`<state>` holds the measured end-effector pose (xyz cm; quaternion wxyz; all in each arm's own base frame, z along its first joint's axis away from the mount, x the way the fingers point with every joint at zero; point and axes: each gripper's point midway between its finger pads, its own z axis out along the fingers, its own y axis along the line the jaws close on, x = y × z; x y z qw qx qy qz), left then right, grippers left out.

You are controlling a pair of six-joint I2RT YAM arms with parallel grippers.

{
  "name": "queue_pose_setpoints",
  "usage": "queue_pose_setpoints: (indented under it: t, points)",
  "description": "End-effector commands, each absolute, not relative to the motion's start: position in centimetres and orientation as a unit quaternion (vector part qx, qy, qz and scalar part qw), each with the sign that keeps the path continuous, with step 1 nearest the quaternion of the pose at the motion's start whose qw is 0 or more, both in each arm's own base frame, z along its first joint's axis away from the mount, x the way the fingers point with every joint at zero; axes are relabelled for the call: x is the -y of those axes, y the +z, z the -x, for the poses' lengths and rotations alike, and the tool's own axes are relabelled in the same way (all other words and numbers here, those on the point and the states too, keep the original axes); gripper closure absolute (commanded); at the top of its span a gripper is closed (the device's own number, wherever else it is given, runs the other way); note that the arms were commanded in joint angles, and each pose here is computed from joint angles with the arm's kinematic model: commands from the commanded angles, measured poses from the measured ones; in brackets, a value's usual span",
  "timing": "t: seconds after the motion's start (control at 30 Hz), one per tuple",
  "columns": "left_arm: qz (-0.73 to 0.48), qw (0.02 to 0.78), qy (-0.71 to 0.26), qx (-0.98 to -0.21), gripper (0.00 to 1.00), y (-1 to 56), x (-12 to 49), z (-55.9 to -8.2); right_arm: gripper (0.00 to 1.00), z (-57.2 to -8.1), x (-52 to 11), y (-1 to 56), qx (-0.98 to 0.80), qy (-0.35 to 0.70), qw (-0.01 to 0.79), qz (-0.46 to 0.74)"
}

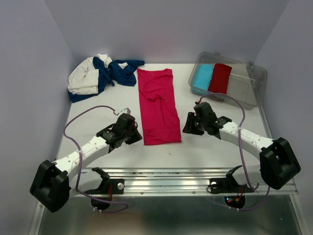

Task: Roll the t-shirts
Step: Roll the T-shirt to the center of the board.

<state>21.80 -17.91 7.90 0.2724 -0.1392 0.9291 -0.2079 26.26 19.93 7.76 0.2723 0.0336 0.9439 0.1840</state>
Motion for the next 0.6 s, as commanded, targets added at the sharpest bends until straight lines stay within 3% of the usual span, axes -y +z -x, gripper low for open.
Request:
queue_pose_setpoints:
  t: [0.0,0.1,0.23,0.33,0.57]
  points:
    - [0.144,0.267,-0.221,-0.927,0.76,7.4,18.3,-21.5,0.52,-26.2,-21.3,8.8,-0.926,0.271,0.258,-0.054]
    - [0.144,0.264,-0.223,-0.927,0.73,6.9,18.3,-21.3,0.5,-25.8,-21.6,8.8,-0.921,0.292,0.249,-0.061]
    - [0.137,0.264,-0.218,-0.93,0.53,6.8,18.3,-21.5,0.5,-25.3,-21.8,7.7,-0.923,0.298,0.233,-0.069]
    - [0.14,0.263,-0.22,-0.929,0.45,6.8,18.4,-21.5,0.5,-24.8,-22.3,7.2,-0.922,0.311,0.218,-0.072]
    - [0.139,0.253,-0.241,-0.927,0.39,6.5,18.9,-20.9,0.45,-24.7,-22.1,6.6,-0.921,0.309,0.22,-0.083]
